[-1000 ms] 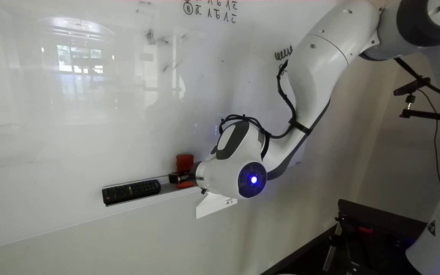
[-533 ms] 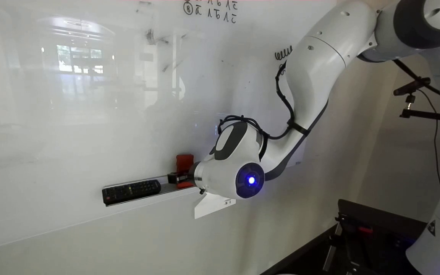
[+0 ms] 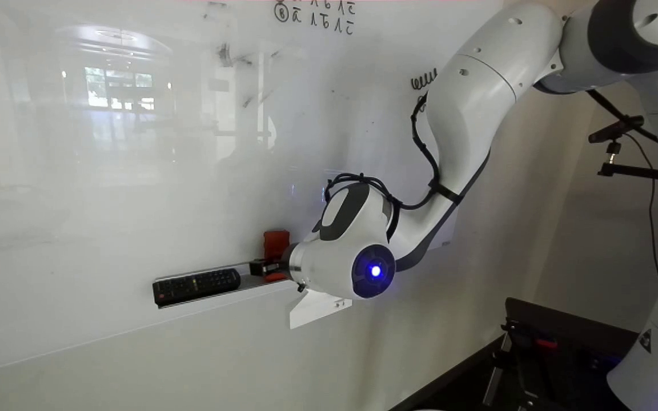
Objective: Erase the scribbles on the whiteboard with the duster
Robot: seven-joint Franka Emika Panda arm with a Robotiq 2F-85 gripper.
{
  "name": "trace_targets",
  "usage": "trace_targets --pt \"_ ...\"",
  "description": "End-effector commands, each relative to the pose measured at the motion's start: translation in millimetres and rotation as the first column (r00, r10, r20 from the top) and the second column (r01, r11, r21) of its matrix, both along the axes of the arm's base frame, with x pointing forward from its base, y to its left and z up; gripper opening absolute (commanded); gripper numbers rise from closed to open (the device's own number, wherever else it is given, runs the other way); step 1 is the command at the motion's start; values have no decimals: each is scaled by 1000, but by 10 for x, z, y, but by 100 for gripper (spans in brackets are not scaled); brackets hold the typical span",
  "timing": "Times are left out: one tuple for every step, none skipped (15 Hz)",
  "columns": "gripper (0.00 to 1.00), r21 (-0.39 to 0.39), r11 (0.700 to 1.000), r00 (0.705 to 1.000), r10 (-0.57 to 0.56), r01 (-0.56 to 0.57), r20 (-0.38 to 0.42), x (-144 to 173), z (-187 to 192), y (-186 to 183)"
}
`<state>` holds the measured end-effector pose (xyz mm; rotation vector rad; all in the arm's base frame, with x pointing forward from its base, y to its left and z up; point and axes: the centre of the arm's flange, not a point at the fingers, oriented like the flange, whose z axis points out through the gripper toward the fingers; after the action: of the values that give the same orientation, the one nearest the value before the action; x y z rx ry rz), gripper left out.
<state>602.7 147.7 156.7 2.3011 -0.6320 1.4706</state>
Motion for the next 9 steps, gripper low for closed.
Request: trace_targets --pt "100 2 1000 1000 21 -21 -9 43 41 45" --pt "98 3 1000 1000 22 -22 -10 41 41 51" --pt "97 3 1000 1000 23 -23 -10 38 42 58" --pt "95 2 1000 1000 24 -24 -10 37 41 65" --pt "91 1 1000 1000 24 -24 -9 38 42 70" --pt "88 1 1000 1000 24 -24 -9 38 46 72" --pt "87 0 1000 1000 24 -24 -9 38 47 73" --pt "78 0 1000 1000 24 -24 -10 38 48 74" --pt "80 0 1000 1000 24 -24 -9 39 48 72"
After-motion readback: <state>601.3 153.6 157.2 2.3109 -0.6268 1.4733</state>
